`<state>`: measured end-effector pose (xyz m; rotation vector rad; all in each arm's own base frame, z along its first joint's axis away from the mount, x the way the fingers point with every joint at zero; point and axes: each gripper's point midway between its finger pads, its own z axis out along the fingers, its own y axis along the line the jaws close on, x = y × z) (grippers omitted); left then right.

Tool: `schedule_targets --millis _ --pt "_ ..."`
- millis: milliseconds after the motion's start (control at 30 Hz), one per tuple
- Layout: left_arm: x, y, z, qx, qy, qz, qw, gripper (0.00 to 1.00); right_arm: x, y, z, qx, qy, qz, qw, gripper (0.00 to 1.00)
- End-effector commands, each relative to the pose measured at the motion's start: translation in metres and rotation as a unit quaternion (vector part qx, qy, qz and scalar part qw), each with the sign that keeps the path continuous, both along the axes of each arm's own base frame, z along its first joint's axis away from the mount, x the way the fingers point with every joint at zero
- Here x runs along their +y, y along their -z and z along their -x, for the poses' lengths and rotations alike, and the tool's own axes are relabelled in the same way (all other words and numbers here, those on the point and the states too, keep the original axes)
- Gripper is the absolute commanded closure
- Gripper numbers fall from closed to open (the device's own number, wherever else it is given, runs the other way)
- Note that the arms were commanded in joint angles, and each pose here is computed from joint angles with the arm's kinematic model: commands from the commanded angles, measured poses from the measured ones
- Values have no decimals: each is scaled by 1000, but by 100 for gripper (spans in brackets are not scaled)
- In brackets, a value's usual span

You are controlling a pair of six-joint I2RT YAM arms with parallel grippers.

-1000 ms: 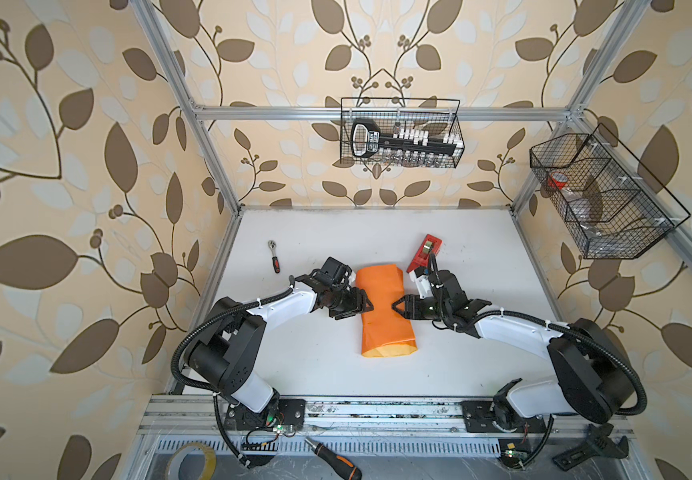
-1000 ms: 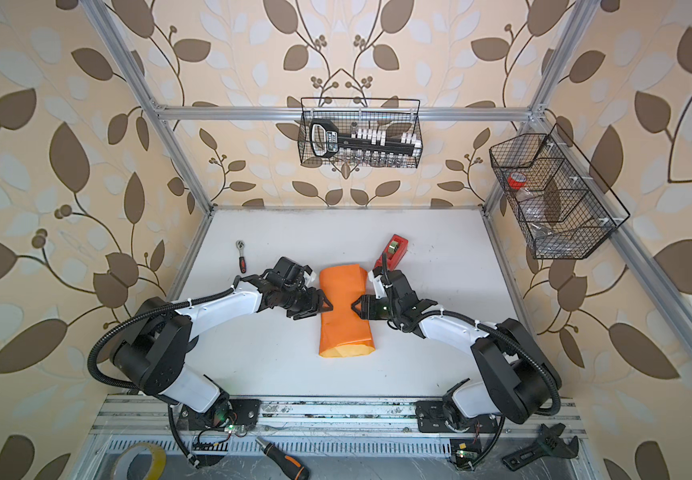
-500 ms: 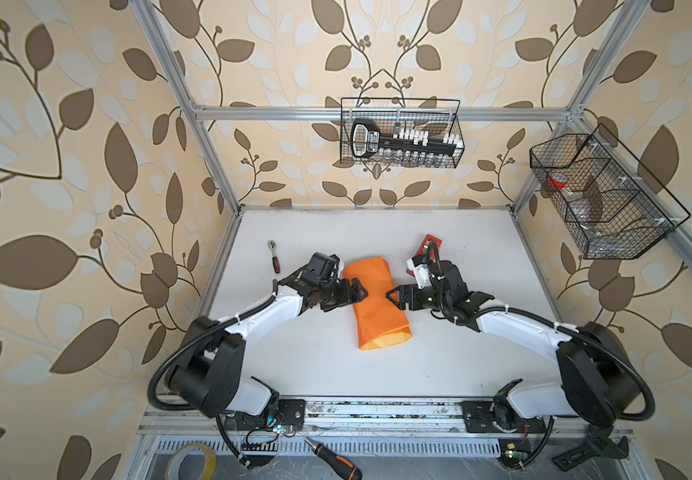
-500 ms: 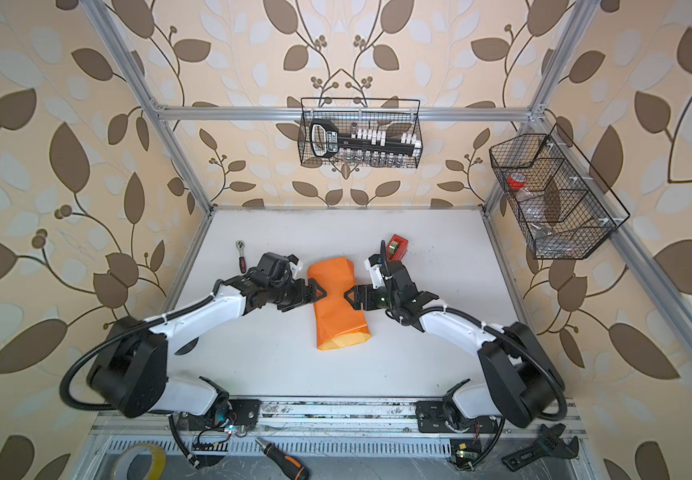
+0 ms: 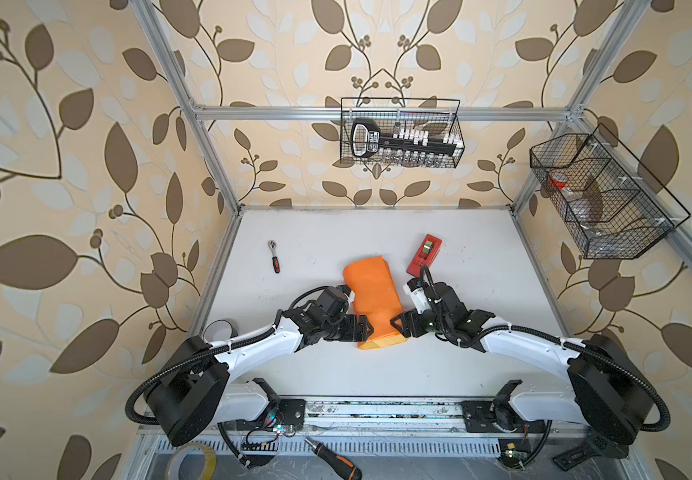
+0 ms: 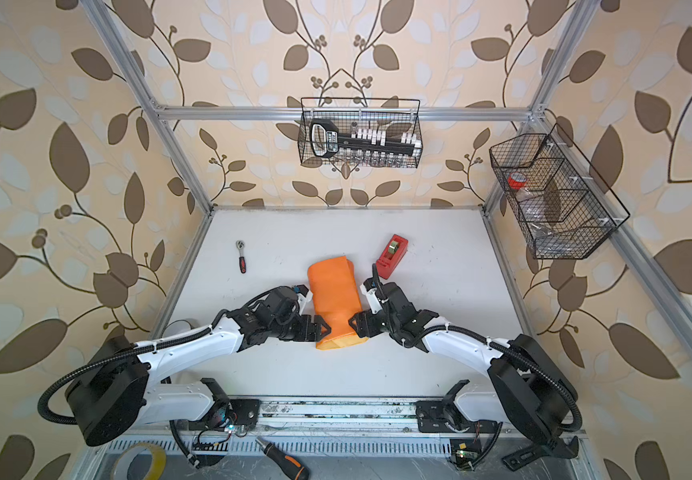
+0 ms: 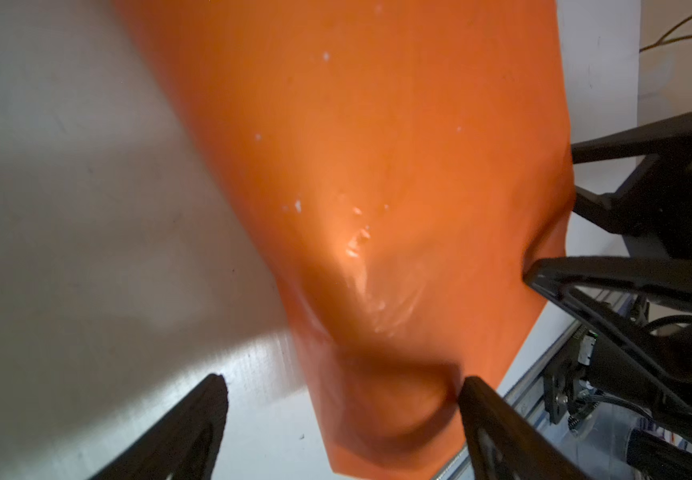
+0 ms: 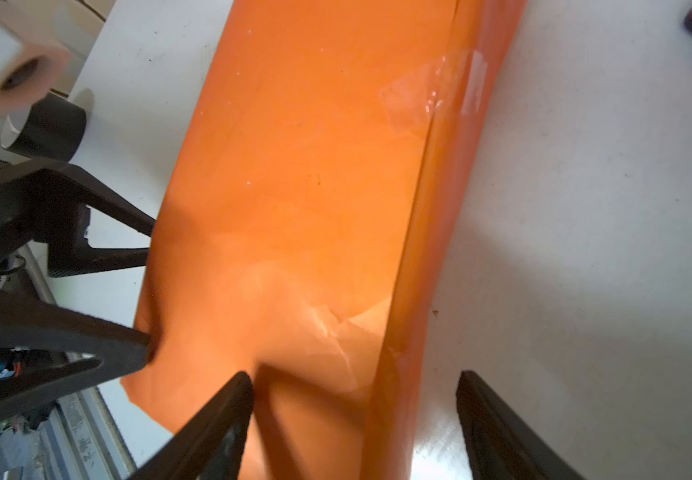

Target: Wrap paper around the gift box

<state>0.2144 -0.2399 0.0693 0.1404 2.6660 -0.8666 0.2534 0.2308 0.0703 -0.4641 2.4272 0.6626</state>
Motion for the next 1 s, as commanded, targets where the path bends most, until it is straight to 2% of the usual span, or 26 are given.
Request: schedule_targets --millis 0,133,600,800,967 --pt "-2 0 -11 -38 0 -11 999 11 -5 14 0 -9 -7 28 1000 25" --pt "-2 1 -17 -58 3 -34 998 14 -4 16 -4 -20 -7 33 999 29" --pt "4 15 -25 -111 -2 -103 988 34 -6 35 -8 -44 9 80 996 41" --pt "9 22 -26 -124 -14 -147 981 41 -10 38 -11 -53 28 92 994 46" --pt "10 27 -26 -125 -22 -161 979 46 -10 40 -12 -57 40 91 993 51"
